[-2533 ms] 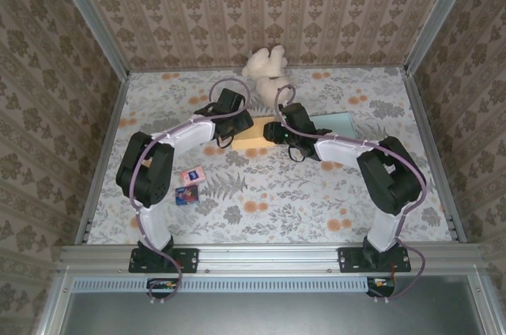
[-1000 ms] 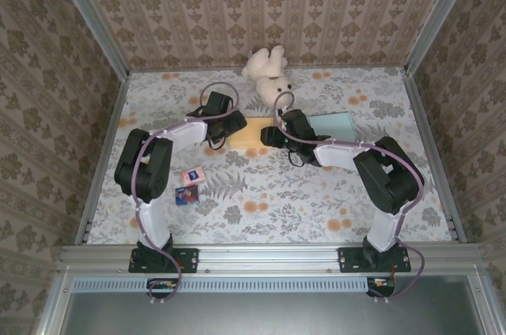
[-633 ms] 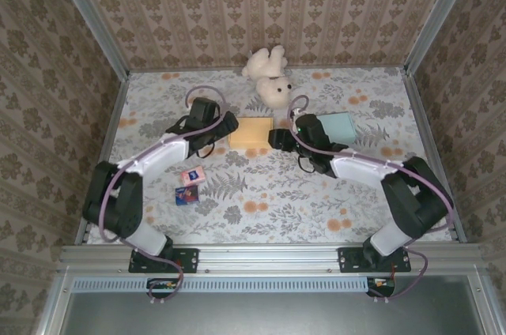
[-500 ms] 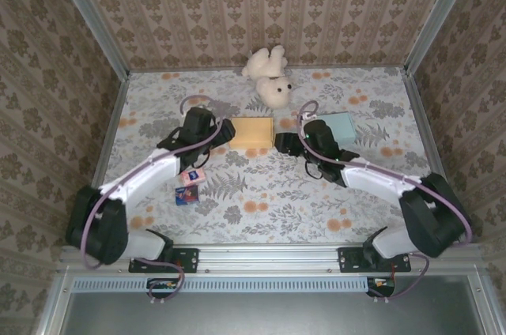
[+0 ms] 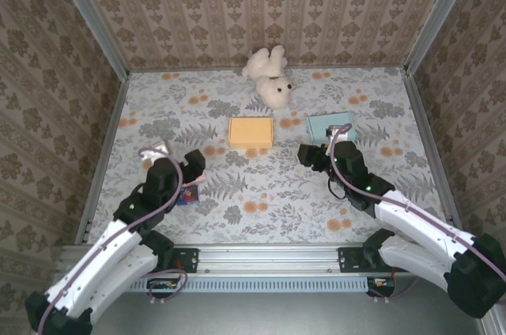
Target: Fold the paper box
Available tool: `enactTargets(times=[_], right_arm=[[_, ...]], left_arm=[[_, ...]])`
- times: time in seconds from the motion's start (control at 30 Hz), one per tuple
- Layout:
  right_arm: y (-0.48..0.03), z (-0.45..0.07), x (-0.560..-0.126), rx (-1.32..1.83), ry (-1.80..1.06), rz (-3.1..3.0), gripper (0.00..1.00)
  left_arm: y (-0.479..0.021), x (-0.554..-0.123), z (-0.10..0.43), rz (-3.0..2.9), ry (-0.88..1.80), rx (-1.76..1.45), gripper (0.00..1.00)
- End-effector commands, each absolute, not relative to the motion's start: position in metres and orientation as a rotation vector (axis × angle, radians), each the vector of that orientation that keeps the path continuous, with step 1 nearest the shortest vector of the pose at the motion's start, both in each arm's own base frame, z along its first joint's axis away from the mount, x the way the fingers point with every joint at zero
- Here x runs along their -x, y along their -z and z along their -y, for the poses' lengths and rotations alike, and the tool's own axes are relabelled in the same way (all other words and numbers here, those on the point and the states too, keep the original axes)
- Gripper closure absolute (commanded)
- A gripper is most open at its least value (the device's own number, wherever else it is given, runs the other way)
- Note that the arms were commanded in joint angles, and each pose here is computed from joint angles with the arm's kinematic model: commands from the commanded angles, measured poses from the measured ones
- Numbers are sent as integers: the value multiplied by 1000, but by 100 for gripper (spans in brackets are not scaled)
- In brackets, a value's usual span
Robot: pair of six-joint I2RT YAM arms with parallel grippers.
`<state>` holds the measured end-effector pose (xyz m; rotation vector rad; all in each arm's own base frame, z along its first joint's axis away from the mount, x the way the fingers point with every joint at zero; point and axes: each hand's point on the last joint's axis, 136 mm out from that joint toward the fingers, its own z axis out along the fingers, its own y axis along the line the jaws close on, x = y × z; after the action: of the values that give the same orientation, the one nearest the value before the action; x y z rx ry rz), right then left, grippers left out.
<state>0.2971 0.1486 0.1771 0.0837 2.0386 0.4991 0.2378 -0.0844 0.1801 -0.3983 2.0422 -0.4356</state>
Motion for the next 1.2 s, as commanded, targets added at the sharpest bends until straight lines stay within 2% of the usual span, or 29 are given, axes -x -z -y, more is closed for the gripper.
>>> enactTargets(times=[0.0, 0.1, 0.13, 0.17, 0.43, 0.73, 0.9, 1.0, 1.17], right_arm=[[-175, -136, -288, -102, -443, -2046, 25], [-178, -127, -281, -115, -415, -2040, 25], [-178, -123, -279, -117, -402, -2039, 17], [-179, -120, -277, -123, -391, -2036, 0], [-184, -92, -271, -191, -264, -2013, 0], [-199, -33, -289, -222, 275, -1943, 0], [-187, -27, -308, -123, 462, -1959, 0], [-177, -23, -324, -111, 477, -1961, 0], [-154, -6, -344, -164, 327, -1970, 0]], left_arm=[[-172, -222, 57, -2000, 375, 483, 5], [-173, -212, 46, -1952, 380, 498, 2], [-171, -210, 42, -1943, 375, 502, 0], [-169, -207, 39, -1938, 370, 506, 0], [-159, -199, 26, -1945, 304, 514, 0], [-152, -193, 17, -1964, 239, 507, 0], [-152, -190, 13, -1943, 248, 512, 0], [-152, -187, 11, -1931, 253, 516, 0], [-150, -186, 9, -1929, 250, 518, 0]])
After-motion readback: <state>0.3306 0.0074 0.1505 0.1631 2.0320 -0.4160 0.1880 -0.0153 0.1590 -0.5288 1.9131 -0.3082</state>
